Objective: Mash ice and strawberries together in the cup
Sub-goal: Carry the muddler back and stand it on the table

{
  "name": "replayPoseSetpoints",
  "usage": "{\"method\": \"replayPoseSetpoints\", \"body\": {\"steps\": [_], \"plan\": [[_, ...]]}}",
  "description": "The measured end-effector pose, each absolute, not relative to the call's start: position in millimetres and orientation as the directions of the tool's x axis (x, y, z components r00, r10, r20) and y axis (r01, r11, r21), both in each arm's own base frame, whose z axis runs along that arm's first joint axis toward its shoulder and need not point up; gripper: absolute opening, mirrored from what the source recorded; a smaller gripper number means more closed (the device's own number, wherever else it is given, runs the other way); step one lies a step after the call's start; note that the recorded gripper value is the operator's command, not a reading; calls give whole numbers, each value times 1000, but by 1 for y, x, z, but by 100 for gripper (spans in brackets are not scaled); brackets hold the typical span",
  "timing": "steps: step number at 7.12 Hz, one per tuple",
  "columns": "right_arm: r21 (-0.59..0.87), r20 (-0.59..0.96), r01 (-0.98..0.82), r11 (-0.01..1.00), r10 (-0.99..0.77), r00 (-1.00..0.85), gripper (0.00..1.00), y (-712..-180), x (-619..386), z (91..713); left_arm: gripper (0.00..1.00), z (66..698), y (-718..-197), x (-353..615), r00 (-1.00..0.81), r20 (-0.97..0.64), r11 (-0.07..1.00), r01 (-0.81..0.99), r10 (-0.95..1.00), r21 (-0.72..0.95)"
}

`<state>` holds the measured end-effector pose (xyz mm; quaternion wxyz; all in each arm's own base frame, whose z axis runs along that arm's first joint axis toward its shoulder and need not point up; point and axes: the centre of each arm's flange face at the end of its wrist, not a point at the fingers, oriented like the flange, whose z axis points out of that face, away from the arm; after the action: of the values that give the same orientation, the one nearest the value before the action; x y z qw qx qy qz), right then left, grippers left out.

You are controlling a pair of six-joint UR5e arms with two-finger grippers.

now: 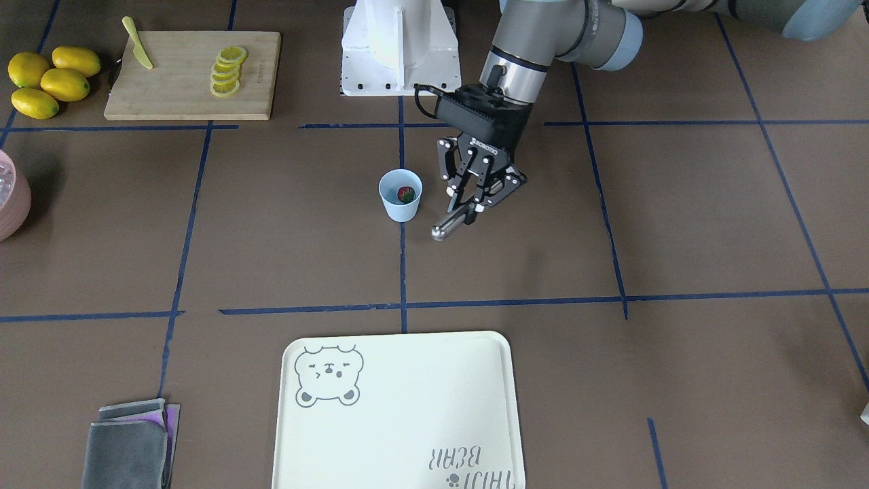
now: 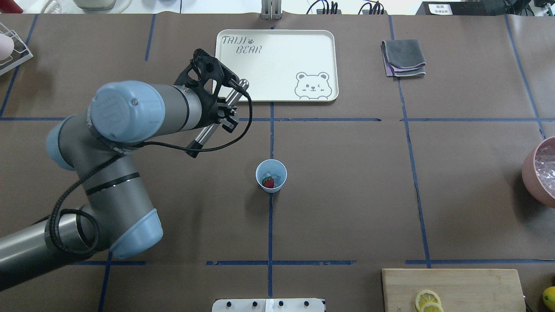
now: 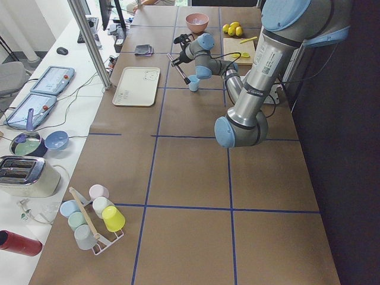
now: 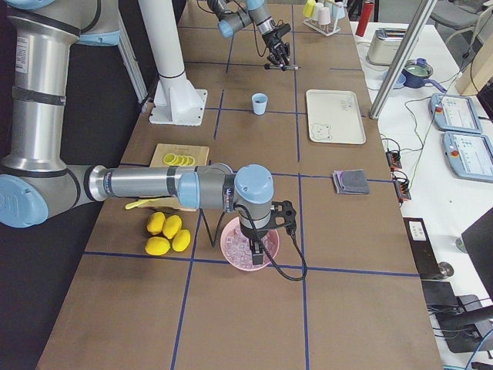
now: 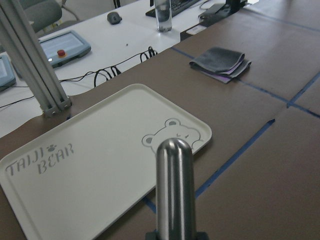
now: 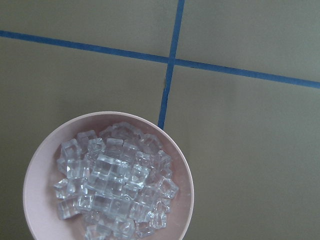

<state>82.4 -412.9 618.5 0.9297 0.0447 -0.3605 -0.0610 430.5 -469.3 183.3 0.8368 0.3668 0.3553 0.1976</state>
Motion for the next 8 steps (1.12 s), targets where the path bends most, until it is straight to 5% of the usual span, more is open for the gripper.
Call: {"method": "replayPoseSetpoints", "body": {"steps": [2, 4, 8], "plan": [[125, 666, 80, 989, -144, 732, 100, -413, 82, 619, 13, 236, -518, 355, 763, -482, 850, -164, 431, 501], [126, 665, 79, 989, -143, 733, 100, -413, 82, 618, 13, 319, -536, 259, 846, -506, 966, -38, 167, 256], [125, 666, 76, 989, -141, 733, 100, -414, 82, 617, 13, 487, -499, 160, 845, -534, 986, 76, 18, 152]]}}
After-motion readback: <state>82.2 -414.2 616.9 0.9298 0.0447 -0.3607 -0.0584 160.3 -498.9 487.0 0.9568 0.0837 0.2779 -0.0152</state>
